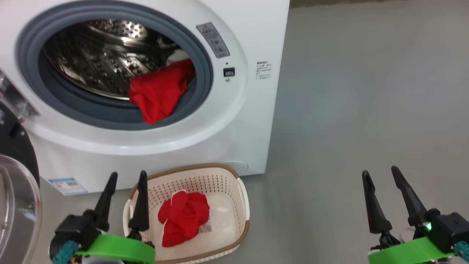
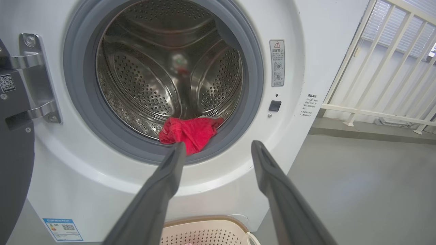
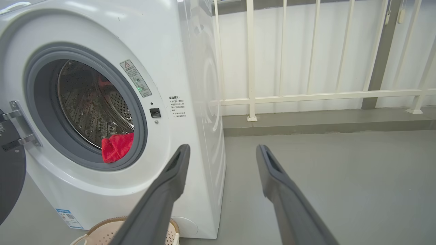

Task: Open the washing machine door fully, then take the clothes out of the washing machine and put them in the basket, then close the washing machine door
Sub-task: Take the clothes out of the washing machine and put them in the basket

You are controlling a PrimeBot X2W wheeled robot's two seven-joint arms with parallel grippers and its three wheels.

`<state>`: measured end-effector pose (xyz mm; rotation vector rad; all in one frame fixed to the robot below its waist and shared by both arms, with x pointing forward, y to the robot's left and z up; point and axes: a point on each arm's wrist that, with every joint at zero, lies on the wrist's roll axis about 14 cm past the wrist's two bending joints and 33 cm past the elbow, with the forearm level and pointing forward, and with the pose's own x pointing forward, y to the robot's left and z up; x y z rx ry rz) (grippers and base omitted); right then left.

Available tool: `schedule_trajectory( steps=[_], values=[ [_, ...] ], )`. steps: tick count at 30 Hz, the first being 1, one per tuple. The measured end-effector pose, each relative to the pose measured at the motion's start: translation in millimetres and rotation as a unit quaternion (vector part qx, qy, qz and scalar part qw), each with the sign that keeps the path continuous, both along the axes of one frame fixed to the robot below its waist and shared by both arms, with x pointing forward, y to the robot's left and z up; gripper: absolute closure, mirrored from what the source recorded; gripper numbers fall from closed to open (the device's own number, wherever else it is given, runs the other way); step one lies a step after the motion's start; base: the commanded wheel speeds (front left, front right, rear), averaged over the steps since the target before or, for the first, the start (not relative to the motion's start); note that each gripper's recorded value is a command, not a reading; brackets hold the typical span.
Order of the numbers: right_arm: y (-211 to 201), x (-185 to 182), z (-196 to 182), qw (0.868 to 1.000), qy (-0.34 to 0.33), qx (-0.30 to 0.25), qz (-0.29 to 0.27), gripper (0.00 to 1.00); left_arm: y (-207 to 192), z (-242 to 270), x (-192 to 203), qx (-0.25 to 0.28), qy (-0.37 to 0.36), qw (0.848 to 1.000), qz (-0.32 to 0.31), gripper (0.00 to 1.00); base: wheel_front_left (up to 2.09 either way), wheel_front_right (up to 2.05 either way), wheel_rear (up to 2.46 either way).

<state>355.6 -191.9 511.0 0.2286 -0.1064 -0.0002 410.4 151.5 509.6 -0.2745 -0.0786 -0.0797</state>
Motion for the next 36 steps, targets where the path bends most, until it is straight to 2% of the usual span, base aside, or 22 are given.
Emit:
schedule_trajectory(
  steps=[5, 12, 18, 26, 36],
  values=[
    [7.4, 17.4, 0.7, 1.000, -0.003, 0.009, 0.011, 0.00, 4.1, -2.0, 19.8, 0.001, 0.001, 1.000, 0.005, 0.00, 0.00, 0.00, 0.00],
    [12.7, 48.1, -3.3, 1.000, -0.004, 0.014, 0.020, 0.00, 9.4, 13.8, 69.8, 0.000, -0.027, 1.000, 0.012, 0.00, 0.00, 0.00, 0.00],
    [17.2, 69.7, -13.1, 1.000, 0.003, 0.016, 0.027, 0.00, 8.3, 1.6, 107.3, 0.003, -0.017, 1.000, 0.010, 0.00, 0.00, 0.00, 0.00],
    [8.8, 78.8, -35.0, 0.999, 0.030, 0.010, 0.016, 0.00, 0.9, -5.3, 154.7, 0.023, -0.014, 1.000, -0.002, 0.00, 0.00, 0.00, 0.00],
    [4.3, 91.5, -55.7, 0.999, 0.052, 0.001, 0.012, 0.00, -5.8, -10.6, 206.7, 0.015, -0.009, 1.000, -0.003, 0.00, 0.00, 0.00, 0.00]
  ],
)
